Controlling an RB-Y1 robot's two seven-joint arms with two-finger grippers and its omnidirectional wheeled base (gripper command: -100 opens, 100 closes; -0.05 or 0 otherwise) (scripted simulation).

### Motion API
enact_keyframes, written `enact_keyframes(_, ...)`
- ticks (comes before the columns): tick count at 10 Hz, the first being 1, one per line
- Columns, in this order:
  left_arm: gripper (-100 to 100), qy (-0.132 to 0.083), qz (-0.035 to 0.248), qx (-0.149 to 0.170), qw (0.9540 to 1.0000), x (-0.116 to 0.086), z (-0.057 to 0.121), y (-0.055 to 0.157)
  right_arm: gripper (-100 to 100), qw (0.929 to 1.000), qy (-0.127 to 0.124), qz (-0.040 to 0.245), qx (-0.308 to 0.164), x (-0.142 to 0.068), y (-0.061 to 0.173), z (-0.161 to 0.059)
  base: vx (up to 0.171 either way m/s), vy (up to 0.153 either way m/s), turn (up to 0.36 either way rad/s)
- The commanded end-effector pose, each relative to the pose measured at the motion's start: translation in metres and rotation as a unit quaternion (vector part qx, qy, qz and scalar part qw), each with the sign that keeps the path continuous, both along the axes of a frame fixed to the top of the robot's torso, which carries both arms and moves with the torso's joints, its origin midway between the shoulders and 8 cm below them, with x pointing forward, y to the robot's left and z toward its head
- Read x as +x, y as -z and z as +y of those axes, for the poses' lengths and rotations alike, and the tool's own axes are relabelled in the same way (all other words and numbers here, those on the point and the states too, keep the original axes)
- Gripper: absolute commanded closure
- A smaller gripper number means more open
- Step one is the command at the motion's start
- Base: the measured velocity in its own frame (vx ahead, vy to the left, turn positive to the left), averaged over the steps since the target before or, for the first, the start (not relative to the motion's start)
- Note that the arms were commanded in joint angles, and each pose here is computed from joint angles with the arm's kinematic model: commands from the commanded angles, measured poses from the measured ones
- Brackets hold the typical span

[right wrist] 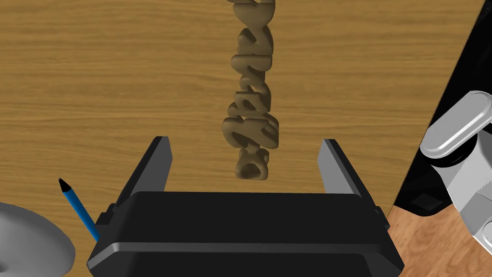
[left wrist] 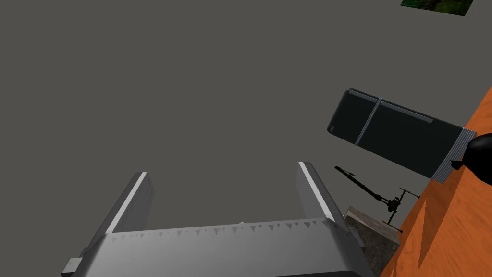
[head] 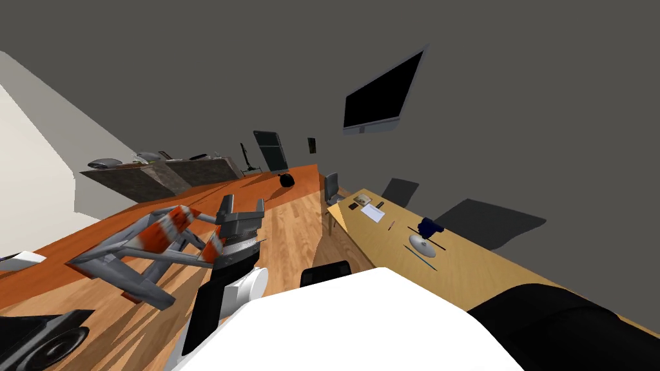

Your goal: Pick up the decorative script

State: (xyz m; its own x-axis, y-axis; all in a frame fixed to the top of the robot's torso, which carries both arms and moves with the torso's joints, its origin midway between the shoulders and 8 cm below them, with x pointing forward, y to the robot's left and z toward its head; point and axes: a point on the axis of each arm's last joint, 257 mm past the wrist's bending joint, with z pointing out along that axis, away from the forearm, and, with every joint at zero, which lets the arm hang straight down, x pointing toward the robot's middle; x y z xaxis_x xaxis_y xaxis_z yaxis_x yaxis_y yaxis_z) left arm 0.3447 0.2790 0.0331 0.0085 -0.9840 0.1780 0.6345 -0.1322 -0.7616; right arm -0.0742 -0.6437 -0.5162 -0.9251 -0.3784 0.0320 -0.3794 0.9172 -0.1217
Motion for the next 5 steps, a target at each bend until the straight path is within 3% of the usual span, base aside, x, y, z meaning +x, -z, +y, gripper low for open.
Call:
enact_keyframes(1, 0, 0.0, 0.0, 0.0, 1.0, 0.0, 0.0, 0.0, -100, 0.9998, 0.021, -0.003, 0.007, -0.016, 0.012, 0.02, -0.041, -0.072, 0.261)
enact_keyframes(2, 0, 0.0, 0.0, 0.0, 1.0, 0.0, 0.0, 0.0, -100, 0.9997, 0.025, 0.006, 0.005, -0.03, 0.009, 0.019, -0.033, -0.059, 0.159)
enact_keyframes(3, 0, 0.0, 0.0, 0.0, 1.0, 0.0, 0.0, 0.0, -100, 0.9997, 0.024, 0.006, 0.006, -0.029, 0.01, 0.02, -0.01, -0.019, -0.004)
enact_keyframes(4, 0, 0.0, 0.0, 0.0, 1.0, 0.0, 0.0, 0.0, -100, 0.999, 0.045, 0.003, 0.001, -0.041, 0.016, 0.029, -0.022, -0.021, 0.348)
enact_keyframes(5, 0, 0.0, 0.0, 0.0, 1.0, 0.0, 0.0, 0.0, -100, 0.9989, 0.045, 0.008, 0.01, -0.051, 0.017, 0.039, -0.021, -0.037, 0.168)
